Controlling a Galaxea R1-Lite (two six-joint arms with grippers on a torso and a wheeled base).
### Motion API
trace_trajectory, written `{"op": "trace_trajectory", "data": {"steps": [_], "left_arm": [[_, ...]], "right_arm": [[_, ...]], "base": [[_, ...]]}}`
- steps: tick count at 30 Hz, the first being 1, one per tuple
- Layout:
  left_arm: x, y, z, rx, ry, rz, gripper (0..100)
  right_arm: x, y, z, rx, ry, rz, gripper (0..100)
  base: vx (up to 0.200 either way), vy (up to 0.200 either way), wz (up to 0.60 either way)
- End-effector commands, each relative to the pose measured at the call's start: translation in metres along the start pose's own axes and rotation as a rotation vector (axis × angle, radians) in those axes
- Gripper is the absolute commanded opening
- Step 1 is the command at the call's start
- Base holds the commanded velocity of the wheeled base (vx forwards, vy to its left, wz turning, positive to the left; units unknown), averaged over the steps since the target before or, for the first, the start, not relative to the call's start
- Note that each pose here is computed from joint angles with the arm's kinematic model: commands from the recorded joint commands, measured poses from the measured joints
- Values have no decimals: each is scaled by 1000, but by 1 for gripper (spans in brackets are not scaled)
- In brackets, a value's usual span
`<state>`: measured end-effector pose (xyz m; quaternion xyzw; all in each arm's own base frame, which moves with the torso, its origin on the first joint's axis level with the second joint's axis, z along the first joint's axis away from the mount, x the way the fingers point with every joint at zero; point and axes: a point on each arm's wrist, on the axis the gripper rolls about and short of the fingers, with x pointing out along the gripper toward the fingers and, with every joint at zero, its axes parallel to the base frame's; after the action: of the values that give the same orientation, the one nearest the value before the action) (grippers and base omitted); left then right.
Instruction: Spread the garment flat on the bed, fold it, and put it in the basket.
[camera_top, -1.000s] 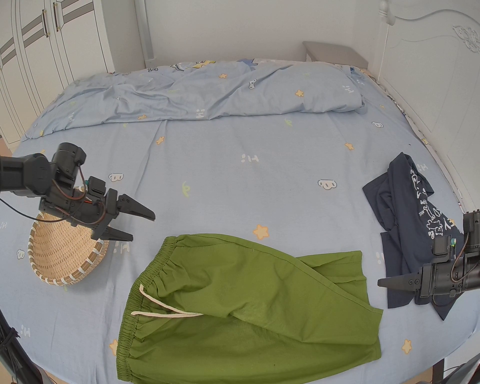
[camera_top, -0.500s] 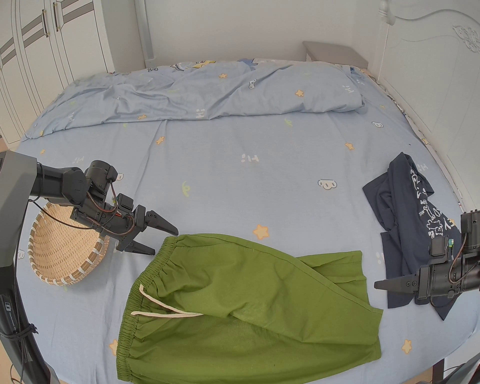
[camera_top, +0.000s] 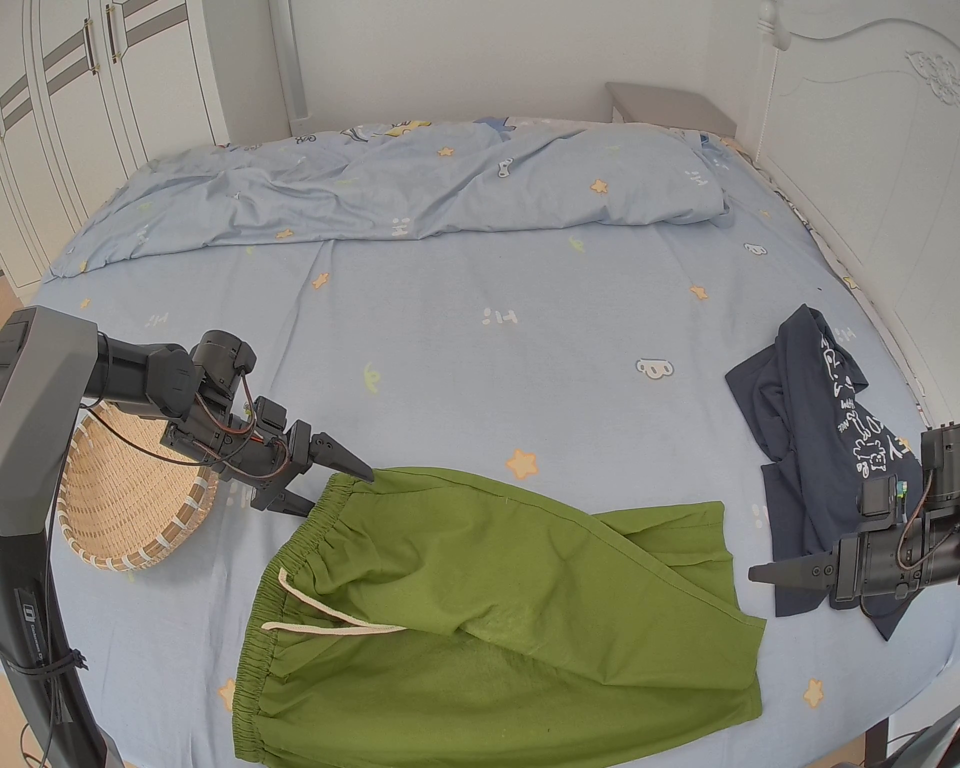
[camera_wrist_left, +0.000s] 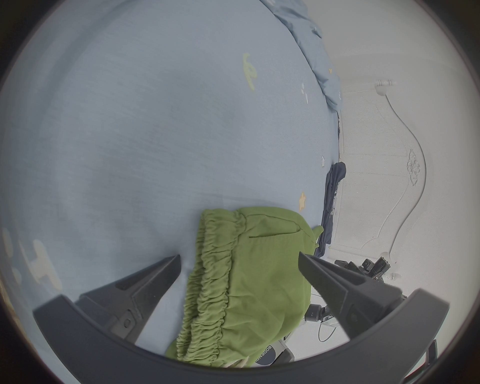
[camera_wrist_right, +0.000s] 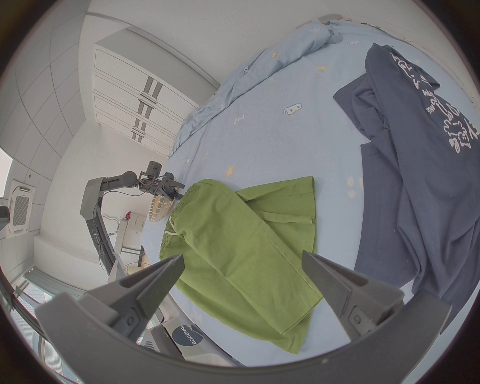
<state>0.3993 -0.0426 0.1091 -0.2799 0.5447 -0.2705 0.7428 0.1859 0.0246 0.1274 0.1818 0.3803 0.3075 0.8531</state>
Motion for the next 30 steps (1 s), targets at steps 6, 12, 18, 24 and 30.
{"op": "trace_trajectory", "data": {"steps": [6, 12, 18, 24, 30], "left_arm": [[6, 2, 0, -2, 11, 2, 0], [0, 3, -1, -15, 9, 6, 0], [-6, 0, -3, -11, -1, 6, 0], [-17, -2, -4, -11, -22, 7, 0], [-19, -2, -5, -8, -26, 7, 0]], "right_arm": [[-1, -3, -6, 17, 9, -8, 100], [-4, -12, -29, 88, 51, -42, 100], [-2, -19, -47, 155, 105, -58, 100], [3, -24, -52, 186, 148, -60, 100], [25, -45, -51, 234, 201, -65, 100]], "base": [[0, 0, 0], [0, 0, 0], [0, 0, 0], [0, 0, 0], [0, 0, 0]]}}
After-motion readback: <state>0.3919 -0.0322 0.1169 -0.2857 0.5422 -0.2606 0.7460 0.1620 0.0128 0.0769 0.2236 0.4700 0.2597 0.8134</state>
